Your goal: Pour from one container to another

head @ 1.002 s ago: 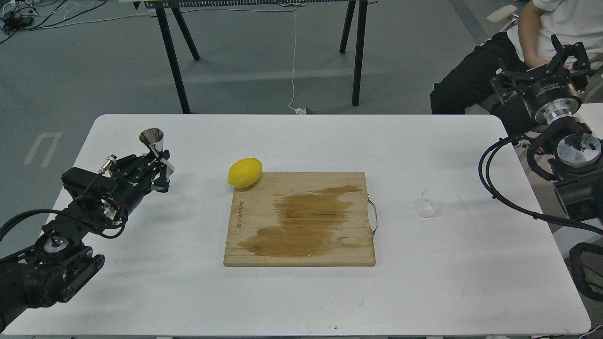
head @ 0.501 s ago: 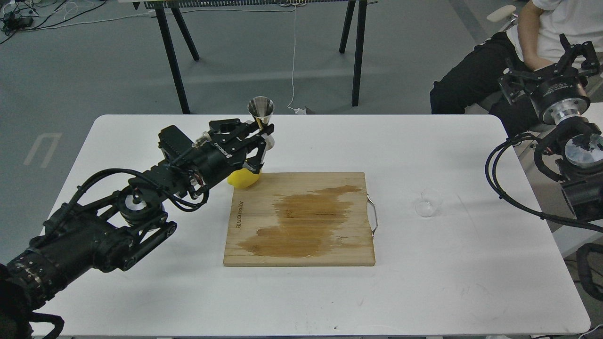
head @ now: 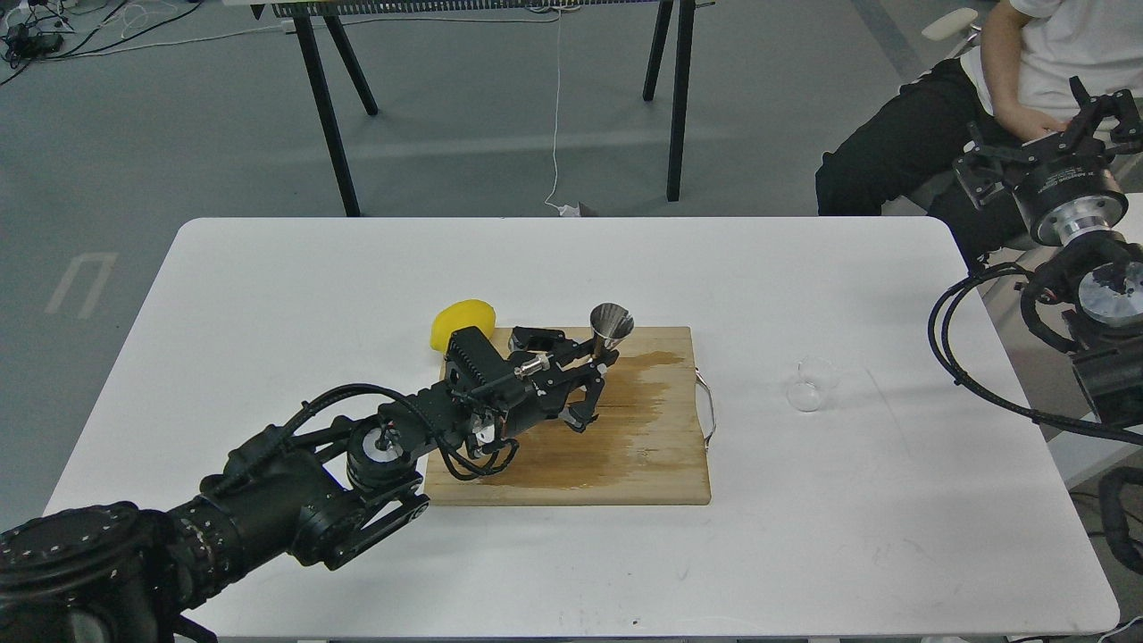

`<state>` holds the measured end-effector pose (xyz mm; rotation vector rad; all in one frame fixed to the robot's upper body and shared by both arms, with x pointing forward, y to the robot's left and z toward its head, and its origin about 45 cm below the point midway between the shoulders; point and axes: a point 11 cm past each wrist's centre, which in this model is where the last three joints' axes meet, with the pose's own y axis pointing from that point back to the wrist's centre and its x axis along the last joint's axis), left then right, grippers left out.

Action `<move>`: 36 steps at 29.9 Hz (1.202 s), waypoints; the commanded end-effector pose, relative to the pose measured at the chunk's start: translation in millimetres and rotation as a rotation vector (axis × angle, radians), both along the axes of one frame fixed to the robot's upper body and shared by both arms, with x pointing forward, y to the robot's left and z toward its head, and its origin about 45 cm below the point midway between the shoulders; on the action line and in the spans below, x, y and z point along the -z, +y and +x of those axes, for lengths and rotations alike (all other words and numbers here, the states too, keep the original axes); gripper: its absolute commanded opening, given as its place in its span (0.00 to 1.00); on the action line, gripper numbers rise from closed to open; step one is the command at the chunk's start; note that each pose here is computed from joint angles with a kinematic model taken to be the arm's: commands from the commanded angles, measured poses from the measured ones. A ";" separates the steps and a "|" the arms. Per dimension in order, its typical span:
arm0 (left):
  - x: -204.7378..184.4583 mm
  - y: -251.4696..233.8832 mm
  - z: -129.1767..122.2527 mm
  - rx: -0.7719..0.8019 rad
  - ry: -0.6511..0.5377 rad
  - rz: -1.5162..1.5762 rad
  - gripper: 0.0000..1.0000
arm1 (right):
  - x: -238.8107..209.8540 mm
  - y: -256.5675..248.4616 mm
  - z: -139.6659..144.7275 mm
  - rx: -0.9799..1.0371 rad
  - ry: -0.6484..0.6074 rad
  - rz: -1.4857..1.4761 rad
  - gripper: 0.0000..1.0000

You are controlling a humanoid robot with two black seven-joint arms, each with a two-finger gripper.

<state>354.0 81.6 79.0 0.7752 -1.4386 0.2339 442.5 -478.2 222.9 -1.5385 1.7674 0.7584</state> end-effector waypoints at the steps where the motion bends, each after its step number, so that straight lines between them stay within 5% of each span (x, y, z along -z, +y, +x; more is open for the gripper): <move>1: 1.6 3.1 1.6 -0.010 -0.001 0.009 0.24 | 0.4 0.0 -0.1 0.000 0.001 0.000 1.00; 18: 22.1 16.7 -10.8 -0.057 0.042 0.011 0.32 | 8.5 0.1 -4.0 -0.006 0.025 -0.013 1.00; 28: 19.7 14.5 -10.6 -0.051 0.035 0.000 0.57 | 9.6 -0.4 -4.7 -0.005 0.028 -0.014 1.00; 34: 4.6 10.2 -1.1 -0.067 -0.001 -0.059 0.88 | 9.2 -1.1 -4.9 -0.004 0.028 -0.015 1.00; 36: -3.3 7.4 3.2 -0.078 -0.007 -0.092 0.91 | 9.9 -1.3 -5.3 -0.003 0.030 -0.015 1.00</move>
